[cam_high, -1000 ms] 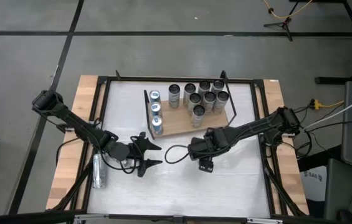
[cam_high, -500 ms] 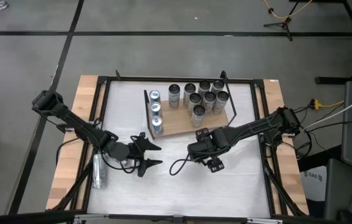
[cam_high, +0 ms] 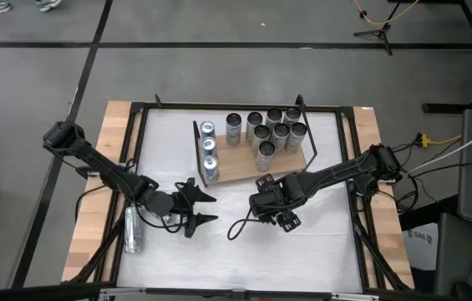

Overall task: Place canned beverage on shelf
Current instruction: Put the white-blue soda can on the shelf aligned with the other white-blue soda can

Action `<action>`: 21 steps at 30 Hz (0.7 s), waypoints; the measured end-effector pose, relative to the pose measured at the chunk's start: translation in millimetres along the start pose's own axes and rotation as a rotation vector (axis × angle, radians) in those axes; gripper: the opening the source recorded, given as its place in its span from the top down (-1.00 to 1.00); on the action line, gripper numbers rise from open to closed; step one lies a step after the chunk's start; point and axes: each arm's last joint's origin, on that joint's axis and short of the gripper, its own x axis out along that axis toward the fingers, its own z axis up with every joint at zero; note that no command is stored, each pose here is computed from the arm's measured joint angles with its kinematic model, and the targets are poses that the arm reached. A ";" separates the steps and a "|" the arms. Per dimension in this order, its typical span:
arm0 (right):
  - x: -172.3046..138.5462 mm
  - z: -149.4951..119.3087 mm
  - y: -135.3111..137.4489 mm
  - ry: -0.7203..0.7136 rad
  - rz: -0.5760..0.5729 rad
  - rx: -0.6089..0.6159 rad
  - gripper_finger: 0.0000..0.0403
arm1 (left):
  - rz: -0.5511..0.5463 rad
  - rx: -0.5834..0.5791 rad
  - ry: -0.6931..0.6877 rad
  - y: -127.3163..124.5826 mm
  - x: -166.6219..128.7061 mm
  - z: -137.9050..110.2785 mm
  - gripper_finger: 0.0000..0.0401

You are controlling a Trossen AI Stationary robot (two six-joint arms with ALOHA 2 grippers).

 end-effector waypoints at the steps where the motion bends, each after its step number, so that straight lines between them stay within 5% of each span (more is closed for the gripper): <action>1: -0.2 0.3 -0.1 -0.004 -0.001 -0.006 -0.72 | 0.000 0.000 0.000 0.0 0.0 0.0 -0.40; 12: -0.8 -0.7 0.1 0.003 0.001 0.027 -0.23 | 0.000 0.000 0.000 0.0 0.0 0.0 -0.40; 21: -0.8 -1.2 -0.5 0.007 -0.027 0.458 -0.31 | 0.000 0.001 0.000 0.0 0.0 0.0 -0.40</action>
